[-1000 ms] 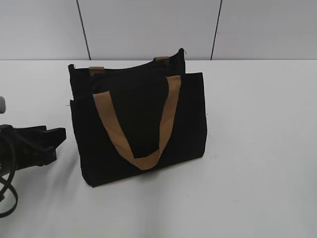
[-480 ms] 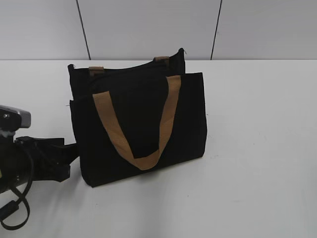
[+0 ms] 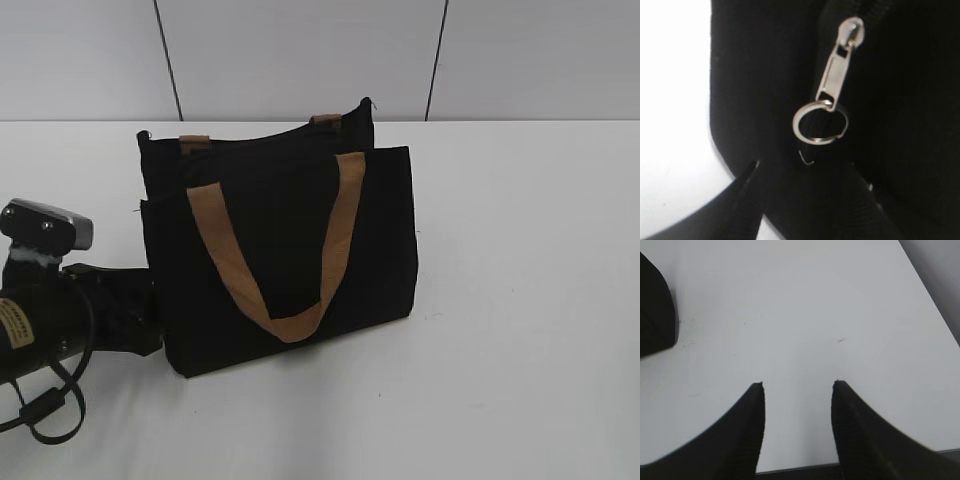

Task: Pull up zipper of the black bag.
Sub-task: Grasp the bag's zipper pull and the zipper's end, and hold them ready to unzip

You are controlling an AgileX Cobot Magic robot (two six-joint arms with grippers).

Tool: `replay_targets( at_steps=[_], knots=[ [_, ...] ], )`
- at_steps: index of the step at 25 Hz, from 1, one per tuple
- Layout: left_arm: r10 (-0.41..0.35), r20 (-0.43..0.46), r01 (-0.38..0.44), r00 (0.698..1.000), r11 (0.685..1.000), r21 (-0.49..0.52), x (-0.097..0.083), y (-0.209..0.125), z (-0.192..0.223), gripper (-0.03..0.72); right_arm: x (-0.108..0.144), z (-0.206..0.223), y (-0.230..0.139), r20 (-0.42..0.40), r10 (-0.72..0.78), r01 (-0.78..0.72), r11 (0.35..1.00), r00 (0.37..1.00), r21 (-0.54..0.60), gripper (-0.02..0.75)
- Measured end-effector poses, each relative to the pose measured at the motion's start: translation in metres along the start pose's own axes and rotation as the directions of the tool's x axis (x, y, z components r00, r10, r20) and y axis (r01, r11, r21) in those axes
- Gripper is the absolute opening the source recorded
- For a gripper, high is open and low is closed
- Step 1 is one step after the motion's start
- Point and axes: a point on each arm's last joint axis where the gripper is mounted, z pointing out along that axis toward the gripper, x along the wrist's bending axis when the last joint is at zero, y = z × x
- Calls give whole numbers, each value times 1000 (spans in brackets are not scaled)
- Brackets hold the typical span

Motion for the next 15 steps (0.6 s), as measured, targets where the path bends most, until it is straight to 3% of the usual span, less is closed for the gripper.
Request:
replay_targets(
  at_steps=[15],
  knots=[
    [12, 14, -11, 1000, 999, -41, 5, 3, 14, 374, 0, 0, 0, 0, 0, 0, 1000, 1000, 0, 349]
  ],
)
